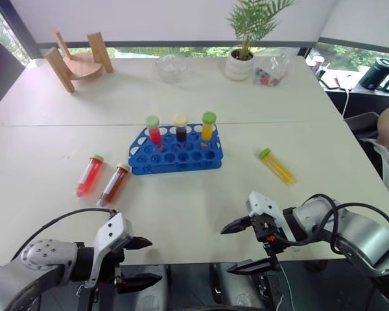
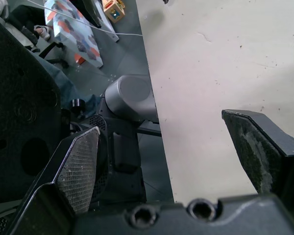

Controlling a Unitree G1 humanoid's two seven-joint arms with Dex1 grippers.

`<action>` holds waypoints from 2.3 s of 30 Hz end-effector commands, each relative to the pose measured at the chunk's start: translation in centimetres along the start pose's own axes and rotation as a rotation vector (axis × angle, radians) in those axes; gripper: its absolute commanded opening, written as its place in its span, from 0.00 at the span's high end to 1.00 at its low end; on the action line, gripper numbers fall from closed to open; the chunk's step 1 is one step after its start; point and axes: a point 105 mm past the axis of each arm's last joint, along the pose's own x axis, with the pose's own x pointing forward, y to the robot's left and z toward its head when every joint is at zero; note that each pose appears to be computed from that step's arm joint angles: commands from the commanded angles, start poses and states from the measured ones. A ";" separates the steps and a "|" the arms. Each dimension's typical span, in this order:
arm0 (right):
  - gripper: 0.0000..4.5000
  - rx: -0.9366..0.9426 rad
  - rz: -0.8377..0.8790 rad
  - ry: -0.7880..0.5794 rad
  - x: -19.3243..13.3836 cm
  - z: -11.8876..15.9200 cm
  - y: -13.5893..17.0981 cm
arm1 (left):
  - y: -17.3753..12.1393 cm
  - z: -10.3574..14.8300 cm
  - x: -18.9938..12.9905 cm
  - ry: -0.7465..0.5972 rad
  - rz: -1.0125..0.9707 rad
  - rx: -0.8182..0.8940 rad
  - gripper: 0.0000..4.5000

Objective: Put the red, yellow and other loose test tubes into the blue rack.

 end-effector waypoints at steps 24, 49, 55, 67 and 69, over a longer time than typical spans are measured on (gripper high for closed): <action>0.02 -0.046 -0.050 0.017 -0.4 0.2 -0.8 | 1.0 2.0 1.5 -0.061 0.017 0.046 0.00; 0.02 0.184 -0.660 0.359 -16.5 4.5 -13.2 | 3.2 16.0 -2.0 -0.062 0.064 0.722 0.00; 0.02 0.252 -0.760 0.458 -16.4 2.6 -17.0 | 2.6 14.9 0.0 -0.081 0.035 0.698 0.00; 0.52 0.314 -0.644 0.608 -15.4 1.6 -18.6 | 1.4 13.7 2.9 -0.126 0.032 0.645 0.00; 0.76 0.298 -0.636 0.629 -15.1 1.6 -18.9 | 1.7 13.5 2.8 -0.124 0.047 0.636 0.00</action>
